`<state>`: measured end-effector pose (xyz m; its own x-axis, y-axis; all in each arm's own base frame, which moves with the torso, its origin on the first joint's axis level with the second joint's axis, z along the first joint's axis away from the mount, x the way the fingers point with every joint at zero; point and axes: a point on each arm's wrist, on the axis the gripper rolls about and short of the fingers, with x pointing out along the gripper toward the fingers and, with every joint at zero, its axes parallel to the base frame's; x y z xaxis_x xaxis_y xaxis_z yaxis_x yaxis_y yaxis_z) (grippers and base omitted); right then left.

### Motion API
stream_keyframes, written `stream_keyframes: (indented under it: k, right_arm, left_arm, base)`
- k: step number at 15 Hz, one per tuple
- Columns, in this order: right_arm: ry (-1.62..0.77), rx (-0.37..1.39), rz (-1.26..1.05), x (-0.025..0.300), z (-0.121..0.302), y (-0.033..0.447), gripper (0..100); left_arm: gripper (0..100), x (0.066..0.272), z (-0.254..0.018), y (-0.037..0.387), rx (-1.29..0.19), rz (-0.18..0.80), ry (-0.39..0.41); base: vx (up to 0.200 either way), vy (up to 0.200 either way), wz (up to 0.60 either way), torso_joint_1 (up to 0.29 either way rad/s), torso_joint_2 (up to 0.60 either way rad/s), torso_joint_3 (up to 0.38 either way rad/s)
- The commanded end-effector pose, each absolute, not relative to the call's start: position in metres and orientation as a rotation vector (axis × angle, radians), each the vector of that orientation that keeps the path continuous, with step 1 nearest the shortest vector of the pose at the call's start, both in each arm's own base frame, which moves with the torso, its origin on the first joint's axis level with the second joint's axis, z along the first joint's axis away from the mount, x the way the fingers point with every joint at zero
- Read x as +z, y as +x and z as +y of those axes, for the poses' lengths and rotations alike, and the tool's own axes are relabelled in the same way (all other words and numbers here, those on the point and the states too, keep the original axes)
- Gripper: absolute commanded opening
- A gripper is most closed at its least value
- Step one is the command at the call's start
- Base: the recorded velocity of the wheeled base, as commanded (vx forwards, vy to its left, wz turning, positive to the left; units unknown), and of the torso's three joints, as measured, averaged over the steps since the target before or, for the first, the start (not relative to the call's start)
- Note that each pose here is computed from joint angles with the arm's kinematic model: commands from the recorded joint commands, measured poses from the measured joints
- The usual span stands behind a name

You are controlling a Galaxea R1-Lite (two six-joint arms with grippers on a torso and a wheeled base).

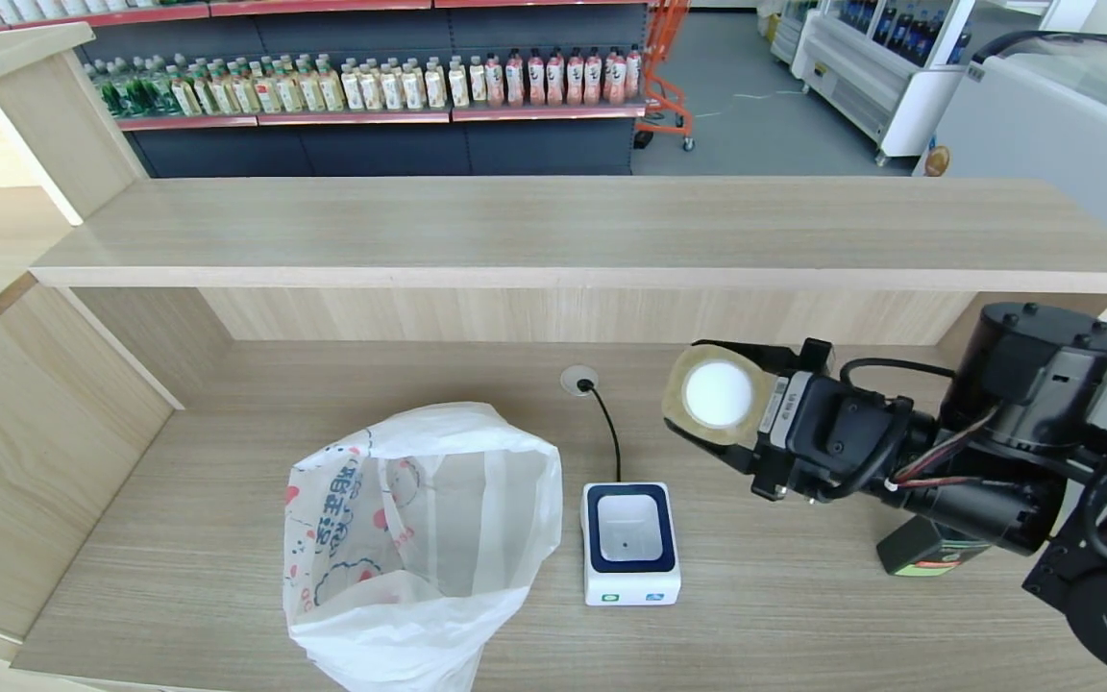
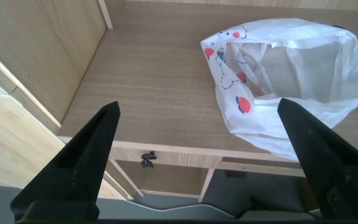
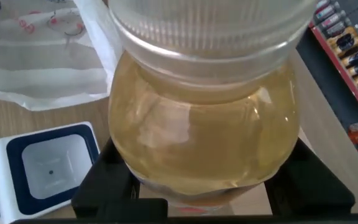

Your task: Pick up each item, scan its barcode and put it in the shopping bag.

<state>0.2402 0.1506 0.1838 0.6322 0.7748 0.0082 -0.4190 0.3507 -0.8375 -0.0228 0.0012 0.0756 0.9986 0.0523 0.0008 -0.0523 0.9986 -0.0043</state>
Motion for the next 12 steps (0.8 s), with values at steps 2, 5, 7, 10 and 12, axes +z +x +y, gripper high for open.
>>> stream_keyframes:
  k: [2, 5, 7, 10, 12]
  right_arm:
    - [-0.969, 0.82, -0.45, 0.177, 0.156, 0.242, 0]
    - [-1.015, 0.854, -0.475, 0.17, 0.167, 0.24, 0]
    - [-1.015, 0.86, -0.478, 0.164, 0.172, 0.24, 0]
    - [-1.023, 0.856, -0.482, 0.162, 0.173, 0.242, 0]
    - [-1.028, 0.869, -0.462, 0.156, 0.172, 0.239, 0]
  left_arm:
    - [100, 0.076, 0.001, -0.023, 0.054, -0.002, -0.006]
    - [100, 0.076, 0.001, -0.023, 0.052, -0.002, -0.005]
    - [100, 0.076, 0.001, -0.023, 0.054, -0.002, -0.009]
    - [100, 0.076, 0.001, -0.023, 0.054, -0.002, -0.003]
    - [100, 0.076, 0.001, -0.023, 0.054, -0.002, -0.003]
  base:
    - [0.0, 0.0, 0.0, 0.0, 0.0, 0.0]
    - [0.0, 0.067, 0.0, 0.001, 0.0, 0.001]
    - [0.0, 0.2, 0.0, -0.002, 0.0, 0.002]
    - [0.0, 0.2, 0.0, 0.012, 0.01, 0.001]
    - [0.0, 0.0, 0.0, 0.0, 0.0, 0.0]
